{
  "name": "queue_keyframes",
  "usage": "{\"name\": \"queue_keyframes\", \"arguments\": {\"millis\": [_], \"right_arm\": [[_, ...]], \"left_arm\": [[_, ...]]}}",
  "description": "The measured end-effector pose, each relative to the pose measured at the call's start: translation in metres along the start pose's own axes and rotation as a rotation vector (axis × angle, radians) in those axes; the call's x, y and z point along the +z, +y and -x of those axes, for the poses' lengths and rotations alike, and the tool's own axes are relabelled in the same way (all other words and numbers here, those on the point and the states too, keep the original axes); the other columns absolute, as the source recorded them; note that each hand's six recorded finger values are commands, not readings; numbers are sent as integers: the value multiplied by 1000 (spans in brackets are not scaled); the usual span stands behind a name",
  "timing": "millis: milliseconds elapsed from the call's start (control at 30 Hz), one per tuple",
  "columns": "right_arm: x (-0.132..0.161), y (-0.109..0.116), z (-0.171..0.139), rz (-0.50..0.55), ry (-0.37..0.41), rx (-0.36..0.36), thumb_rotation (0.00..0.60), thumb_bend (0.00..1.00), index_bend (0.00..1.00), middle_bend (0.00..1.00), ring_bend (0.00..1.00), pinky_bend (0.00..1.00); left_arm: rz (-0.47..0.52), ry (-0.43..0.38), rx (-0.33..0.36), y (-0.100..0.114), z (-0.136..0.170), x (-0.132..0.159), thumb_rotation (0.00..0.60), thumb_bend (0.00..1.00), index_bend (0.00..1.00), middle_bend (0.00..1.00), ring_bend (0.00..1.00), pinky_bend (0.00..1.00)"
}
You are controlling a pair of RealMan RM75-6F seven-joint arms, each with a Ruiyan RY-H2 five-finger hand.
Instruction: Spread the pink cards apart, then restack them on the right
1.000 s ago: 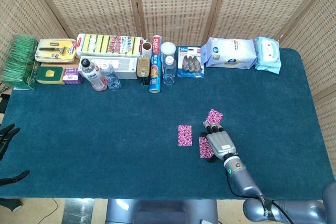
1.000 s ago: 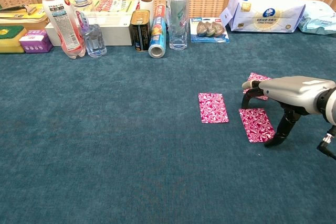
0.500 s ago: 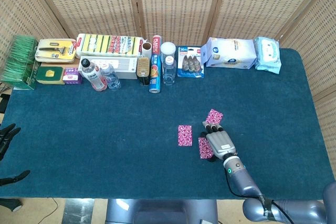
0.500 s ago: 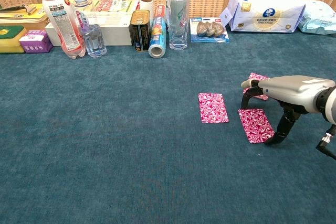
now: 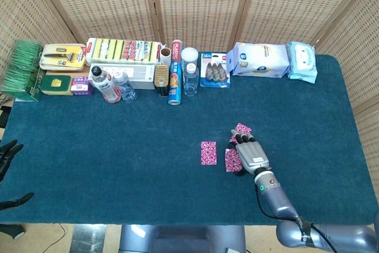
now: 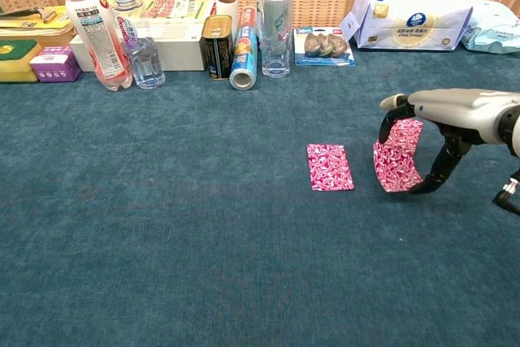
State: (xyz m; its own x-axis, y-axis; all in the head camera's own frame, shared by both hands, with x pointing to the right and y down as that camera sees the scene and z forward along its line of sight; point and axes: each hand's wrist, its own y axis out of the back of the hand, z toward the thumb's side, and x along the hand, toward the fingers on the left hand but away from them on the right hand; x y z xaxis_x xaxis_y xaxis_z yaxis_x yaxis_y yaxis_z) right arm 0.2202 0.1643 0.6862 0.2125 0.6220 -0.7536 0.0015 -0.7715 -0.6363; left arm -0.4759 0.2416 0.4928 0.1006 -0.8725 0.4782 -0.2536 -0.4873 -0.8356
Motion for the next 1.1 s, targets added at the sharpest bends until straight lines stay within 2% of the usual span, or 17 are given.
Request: {"name": "queue_keyframes", "arguments": {"millis": [467, 700, 1100], "right_arm": [[-21, 40, 40, 112, -137, 7, 600, 238, 290, 0, 0, 0], [-40, 45, 55, 139, -225, 13, 600, 260, 290, 0, 0, 0], [-22, 43, 64, 138, -226, 31, 600, 260, 289, 0, 0, 0]], "left_arm": [[-4, 8, -6, -1, -2, -1, 600, 63, 0, 0, 0, 14], [-6, 17, -6, 0, -4, -2, 600, 64, 0, 0, 0, 14], [-2, 18, -8, 0, -4, -2, 600, 63, 0, 0, 0, 14]]}}
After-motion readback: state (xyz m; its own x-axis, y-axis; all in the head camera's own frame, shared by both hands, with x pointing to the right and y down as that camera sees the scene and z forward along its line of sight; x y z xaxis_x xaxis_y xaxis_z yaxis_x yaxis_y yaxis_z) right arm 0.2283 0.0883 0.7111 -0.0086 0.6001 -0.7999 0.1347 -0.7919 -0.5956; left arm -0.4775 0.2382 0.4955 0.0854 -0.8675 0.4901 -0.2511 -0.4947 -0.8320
